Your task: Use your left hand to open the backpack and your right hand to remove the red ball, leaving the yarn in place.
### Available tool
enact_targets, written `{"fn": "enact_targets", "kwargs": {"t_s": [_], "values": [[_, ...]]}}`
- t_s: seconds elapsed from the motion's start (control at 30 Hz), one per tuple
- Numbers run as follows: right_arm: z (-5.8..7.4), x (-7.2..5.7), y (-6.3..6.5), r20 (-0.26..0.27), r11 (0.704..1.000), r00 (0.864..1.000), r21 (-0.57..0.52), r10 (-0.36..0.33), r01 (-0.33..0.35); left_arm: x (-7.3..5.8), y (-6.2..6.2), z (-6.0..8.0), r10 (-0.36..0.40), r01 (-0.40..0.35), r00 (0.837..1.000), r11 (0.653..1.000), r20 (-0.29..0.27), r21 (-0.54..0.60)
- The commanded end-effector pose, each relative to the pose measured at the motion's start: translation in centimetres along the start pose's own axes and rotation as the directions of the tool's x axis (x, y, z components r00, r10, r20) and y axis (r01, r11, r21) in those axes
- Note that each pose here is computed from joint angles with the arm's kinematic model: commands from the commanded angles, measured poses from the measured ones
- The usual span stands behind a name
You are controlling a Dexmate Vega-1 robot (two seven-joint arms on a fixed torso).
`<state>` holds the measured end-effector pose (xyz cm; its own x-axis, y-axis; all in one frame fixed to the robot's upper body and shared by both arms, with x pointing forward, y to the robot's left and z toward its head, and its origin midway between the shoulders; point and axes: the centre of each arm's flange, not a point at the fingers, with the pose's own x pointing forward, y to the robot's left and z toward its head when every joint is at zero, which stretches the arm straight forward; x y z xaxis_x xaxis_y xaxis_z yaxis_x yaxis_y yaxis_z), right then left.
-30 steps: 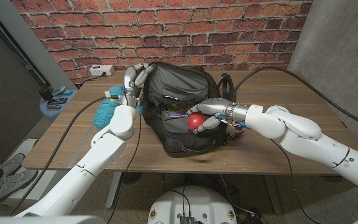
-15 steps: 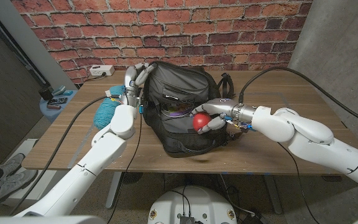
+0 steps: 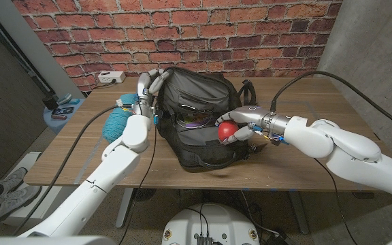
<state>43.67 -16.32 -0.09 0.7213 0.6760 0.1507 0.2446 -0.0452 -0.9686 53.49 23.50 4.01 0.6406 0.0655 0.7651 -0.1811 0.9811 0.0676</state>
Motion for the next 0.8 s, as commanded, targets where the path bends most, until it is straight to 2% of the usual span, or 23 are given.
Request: {"fn": "enact_targets", "kwargs": {"t_s": [0.03,0.3,0.8], "values": [[-0.6,-1.9,-0.8,-0.053,1.000,0.999,0.020,-0.009,0.010,-0.1,-0.6,-0.2,0.000,0.000,1.000,1.000,-0.003,-0.007],[-0.7,-2.8,-1.1,-0.076,0.999,0.997,0.037,-0.017,0.020,0.0,-0.8,-0.1,-0.009,0.009,1.000,1.000,-0.001,-0.008],[-1.0,-3.7,-1.6,-0.107,0.999,0.994,0.030,-0.033,0.036,-0.1,-0.9,0.0,-0.026,0.026,1.000,1.000,0.003,-0.010]]}}
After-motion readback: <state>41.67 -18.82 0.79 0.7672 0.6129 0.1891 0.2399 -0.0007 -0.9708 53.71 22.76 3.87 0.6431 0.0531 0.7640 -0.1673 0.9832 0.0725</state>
